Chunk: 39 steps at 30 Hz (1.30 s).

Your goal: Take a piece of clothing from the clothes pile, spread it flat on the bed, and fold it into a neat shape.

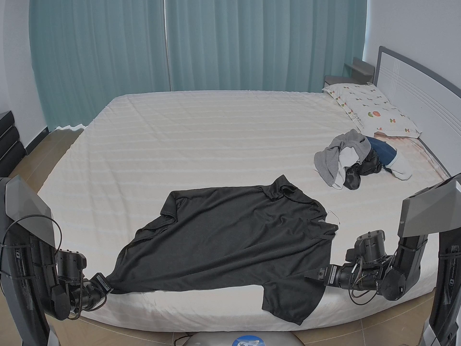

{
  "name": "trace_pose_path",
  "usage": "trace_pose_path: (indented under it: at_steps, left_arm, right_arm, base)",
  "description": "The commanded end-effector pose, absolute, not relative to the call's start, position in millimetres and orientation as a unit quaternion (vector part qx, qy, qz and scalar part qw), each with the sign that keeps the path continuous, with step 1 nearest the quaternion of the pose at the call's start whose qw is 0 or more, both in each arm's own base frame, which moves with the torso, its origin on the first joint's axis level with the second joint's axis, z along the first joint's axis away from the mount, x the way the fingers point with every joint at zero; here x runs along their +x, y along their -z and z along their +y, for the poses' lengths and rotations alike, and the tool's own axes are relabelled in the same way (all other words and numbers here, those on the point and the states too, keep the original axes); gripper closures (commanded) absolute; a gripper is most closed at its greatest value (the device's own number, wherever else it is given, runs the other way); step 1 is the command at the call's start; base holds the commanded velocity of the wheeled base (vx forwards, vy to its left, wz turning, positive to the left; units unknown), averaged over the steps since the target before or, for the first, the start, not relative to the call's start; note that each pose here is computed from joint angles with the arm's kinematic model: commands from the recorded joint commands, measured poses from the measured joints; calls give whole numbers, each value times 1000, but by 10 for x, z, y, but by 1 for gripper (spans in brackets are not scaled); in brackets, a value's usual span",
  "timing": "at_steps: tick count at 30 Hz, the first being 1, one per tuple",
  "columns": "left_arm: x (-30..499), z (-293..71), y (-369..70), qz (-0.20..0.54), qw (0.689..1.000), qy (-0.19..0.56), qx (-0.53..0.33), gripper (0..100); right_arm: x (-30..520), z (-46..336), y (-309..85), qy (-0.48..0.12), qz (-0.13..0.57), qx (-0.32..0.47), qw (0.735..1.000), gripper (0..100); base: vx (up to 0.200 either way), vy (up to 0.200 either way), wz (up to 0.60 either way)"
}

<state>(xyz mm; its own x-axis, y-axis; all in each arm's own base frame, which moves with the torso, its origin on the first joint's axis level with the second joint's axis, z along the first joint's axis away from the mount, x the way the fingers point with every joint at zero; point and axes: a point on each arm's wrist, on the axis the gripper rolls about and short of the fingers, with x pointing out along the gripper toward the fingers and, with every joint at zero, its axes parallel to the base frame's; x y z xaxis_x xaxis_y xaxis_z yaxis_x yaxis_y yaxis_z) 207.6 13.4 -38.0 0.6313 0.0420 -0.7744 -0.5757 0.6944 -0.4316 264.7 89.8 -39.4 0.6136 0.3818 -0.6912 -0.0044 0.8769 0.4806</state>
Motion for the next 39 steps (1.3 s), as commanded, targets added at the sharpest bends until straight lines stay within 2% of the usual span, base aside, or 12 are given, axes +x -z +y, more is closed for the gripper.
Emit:
trace_pose_path:
  at_steps: [1,21,28,39]
  left_arm:
    - [2031,131,375,394,832,-188,-344,100]
    - [2021,124,362,397,831,-186,-343,100]
    - [1951,-30,297,428,823,-169,-334,100]
    - [1862,-183,335,469,813,-166,-302,100]
  right_arm:
    - [2668,924,472,-106,432,217,869,100]
    - [2356,388,287,-37,437,191,878,100]
    - [2227,195,267,-13,450,177,875,100]
    - [2124,118,265,16,457,158,875,100]
  base:
    - [0,0,0]
    - [0,0,0]
    - [0,0,0]
    - [0,0,0]
